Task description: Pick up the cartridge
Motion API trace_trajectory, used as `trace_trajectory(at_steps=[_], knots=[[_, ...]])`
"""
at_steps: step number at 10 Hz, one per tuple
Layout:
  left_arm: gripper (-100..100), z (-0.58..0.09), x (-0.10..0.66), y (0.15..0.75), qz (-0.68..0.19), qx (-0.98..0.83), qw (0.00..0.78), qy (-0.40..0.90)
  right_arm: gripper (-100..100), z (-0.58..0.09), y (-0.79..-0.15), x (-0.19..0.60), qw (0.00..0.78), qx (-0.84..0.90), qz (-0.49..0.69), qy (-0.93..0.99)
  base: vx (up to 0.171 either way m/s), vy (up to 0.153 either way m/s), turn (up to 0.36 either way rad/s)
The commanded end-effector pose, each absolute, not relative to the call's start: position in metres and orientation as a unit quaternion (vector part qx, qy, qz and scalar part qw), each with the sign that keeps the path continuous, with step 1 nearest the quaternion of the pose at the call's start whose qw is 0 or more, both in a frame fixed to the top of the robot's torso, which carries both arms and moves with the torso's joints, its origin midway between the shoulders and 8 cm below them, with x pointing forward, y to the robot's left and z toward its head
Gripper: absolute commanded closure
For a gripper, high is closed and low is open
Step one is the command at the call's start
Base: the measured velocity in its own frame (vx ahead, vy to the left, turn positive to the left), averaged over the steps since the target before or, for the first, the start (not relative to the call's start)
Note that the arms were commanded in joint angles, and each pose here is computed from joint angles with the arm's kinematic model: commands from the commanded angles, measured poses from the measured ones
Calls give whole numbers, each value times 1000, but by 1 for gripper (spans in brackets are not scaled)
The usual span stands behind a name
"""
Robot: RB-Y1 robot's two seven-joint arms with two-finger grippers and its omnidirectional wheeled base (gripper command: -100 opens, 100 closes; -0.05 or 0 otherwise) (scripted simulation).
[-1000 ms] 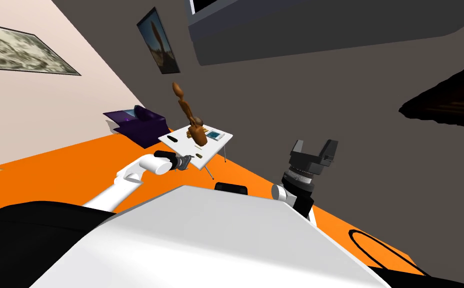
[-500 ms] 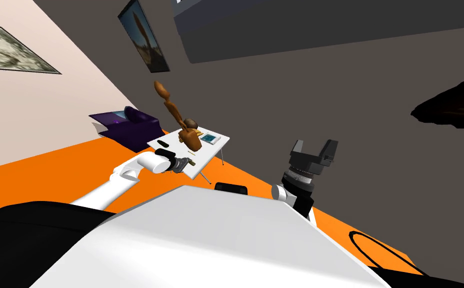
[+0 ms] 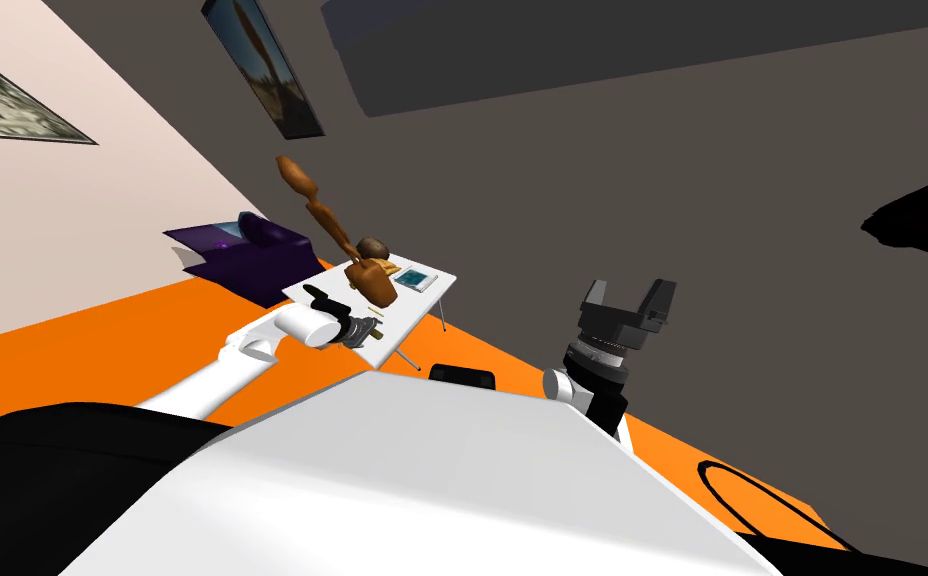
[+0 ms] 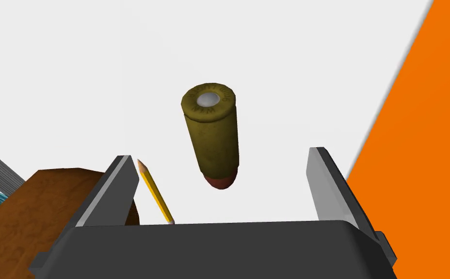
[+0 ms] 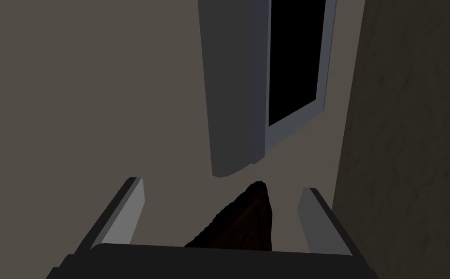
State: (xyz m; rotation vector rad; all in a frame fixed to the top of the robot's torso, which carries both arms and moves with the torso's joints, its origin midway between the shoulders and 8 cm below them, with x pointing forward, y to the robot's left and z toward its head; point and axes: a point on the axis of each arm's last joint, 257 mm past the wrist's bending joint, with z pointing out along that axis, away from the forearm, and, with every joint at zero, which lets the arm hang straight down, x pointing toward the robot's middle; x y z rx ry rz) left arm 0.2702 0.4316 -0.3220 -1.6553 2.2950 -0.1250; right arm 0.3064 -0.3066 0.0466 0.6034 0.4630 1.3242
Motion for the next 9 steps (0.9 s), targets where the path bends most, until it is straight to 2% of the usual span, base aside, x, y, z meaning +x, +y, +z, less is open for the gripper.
trace_trajectory(at_steps=[1, 4, 5, 9], knots=[[-100, -329, 273, 435, -44, -579, 155, 799, 0, 47, -307, 306, 722, 273, 600, 210, -10, 0, -56], [-100, -336, 272, 438, -44, -583, 156, 796, 0, 47, -307, 306, 722, 273, 600, 210, -12, 2, -36], [100, -337, 273, 438, -44, -583, 156, 796, 0, 47, -307, 306, 722, 273, 600, 210, 0, 0, 0], [100, -336, 273, 438, -45, -582, 158, 796, 0, 47, -307, 306, 722, 273, 600, 210, 0, 0, 0]])
